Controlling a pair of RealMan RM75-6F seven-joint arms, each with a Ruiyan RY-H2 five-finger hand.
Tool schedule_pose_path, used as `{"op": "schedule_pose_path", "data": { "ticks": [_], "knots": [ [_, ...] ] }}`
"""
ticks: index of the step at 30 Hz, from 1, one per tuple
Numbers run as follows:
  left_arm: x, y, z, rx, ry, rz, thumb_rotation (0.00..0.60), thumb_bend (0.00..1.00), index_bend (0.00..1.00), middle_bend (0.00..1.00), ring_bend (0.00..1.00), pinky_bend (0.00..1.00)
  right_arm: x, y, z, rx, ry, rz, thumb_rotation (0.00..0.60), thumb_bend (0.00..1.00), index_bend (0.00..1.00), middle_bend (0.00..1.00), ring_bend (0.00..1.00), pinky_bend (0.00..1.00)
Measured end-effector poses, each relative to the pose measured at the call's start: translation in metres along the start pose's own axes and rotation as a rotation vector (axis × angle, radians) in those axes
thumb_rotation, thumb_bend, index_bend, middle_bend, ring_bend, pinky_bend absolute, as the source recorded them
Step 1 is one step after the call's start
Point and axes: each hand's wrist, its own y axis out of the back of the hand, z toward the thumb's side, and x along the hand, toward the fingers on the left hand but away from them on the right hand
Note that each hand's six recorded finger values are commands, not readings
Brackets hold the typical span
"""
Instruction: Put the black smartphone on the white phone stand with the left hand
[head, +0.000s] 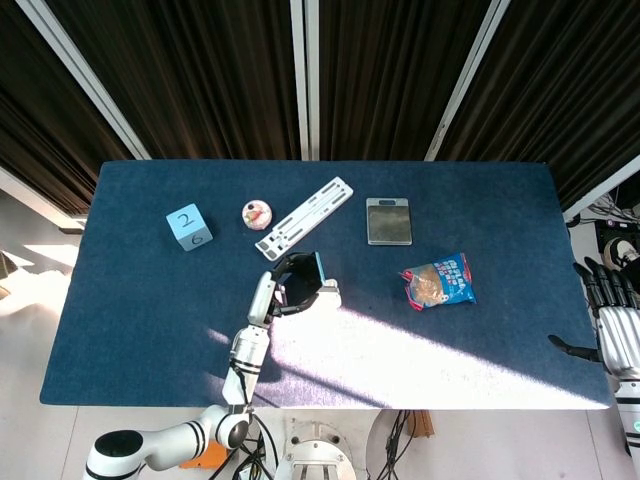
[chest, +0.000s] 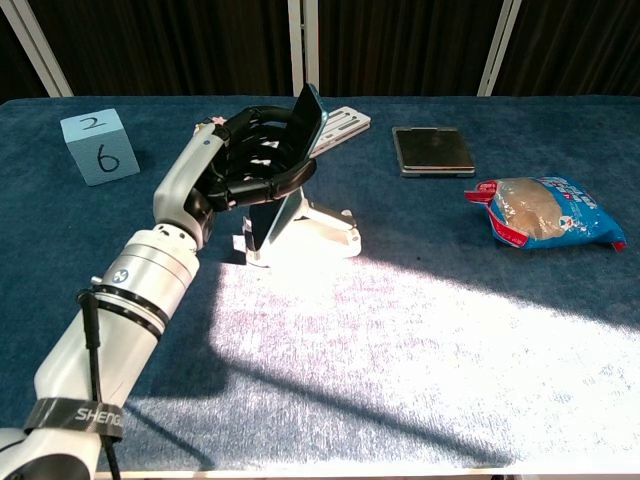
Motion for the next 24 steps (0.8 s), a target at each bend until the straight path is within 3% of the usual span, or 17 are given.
{"op": "schedule_pose_path", "data": {
  "ticks": [24],
  "knots": [
    [-0.0044,-0.0055,-0.0016,0.034,-0.009,-0.04,0.6,0.11,0.35,0.43,0.27,0.29,-0.0004,-0.0006,0.0004,-0.002,-0.003,0.002,0.6,0.16,0.0,0.05,0.0,0.02]
  ]
}}
